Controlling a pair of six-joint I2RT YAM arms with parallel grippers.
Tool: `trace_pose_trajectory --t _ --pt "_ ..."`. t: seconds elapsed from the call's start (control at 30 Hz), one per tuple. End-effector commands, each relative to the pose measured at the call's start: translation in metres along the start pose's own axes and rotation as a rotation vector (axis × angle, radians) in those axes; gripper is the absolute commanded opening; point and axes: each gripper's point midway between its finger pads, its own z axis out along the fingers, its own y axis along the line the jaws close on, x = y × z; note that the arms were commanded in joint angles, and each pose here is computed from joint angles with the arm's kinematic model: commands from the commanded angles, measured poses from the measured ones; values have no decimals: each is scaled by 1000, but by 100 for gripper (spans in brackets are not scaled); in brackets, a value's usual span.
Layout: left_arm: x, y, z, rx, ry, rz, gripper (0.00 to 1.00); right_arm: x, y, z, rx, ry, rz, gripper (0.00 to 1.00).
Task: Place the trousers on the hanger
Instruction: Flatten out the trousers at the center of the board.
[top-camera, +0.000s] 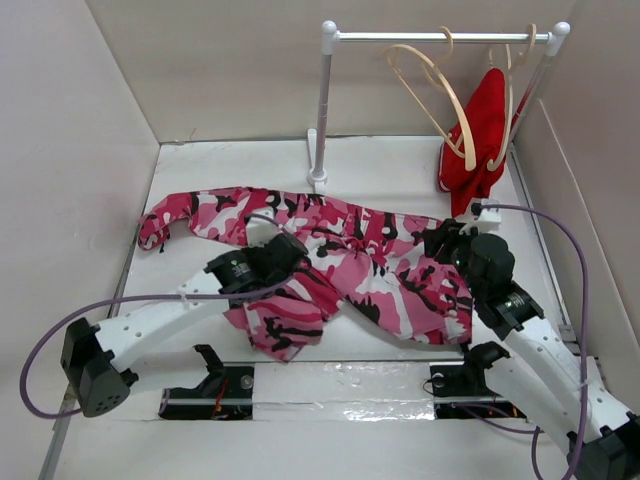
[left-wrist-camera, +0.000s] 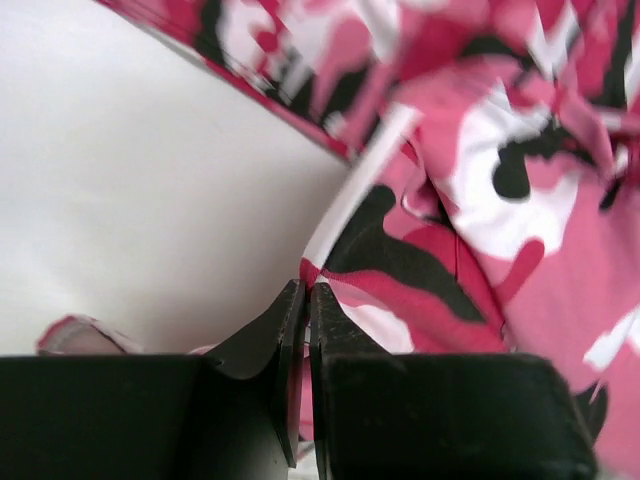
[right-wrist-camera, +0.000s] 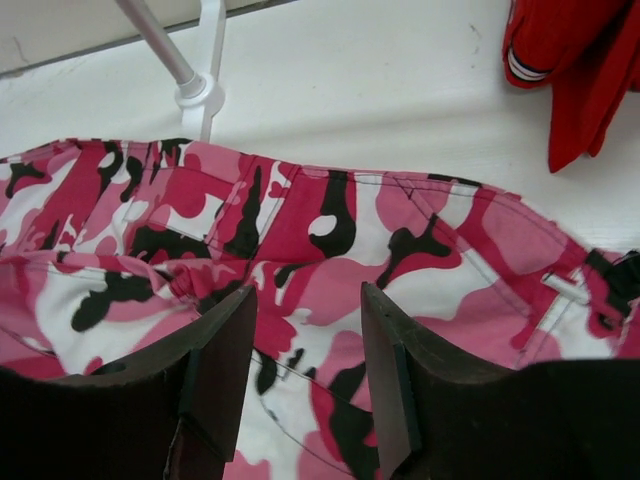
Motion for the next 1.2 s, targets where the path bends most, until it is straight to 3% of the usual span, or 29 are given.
trace_pose_trajectory --t 0.0,0.07,0.2,0.27,0.63,0.97,1.1,1.17 --pt "-46 40 -9 -144 -108 9 0 -8 -9 -2 55 -42 23 56" --pt "-77 41 -19 -127 -149 4 0 -4 -15 -1 79 -42 27 60" --pt "-105 28 -33 -53 -166 16 0 11 -40 6 196 -20 75 83" --pt "-111 24 -36 -39 -171 22 0 23 -51 12 240 9 109 86" --pt "-110 11 -36 55 -186 49 0 56 -138 18 399 117 322 81" --pt "-114 11 -43 148 -273 14 0 114 -154 23 373 319 461 71" --pt "-115 6 -54 237 -308 -6 0 110 -159 28 371 297 491 58" --pt "-114 6 -58 261 -319 -17 0 108 -161 30 374 294 512 56"
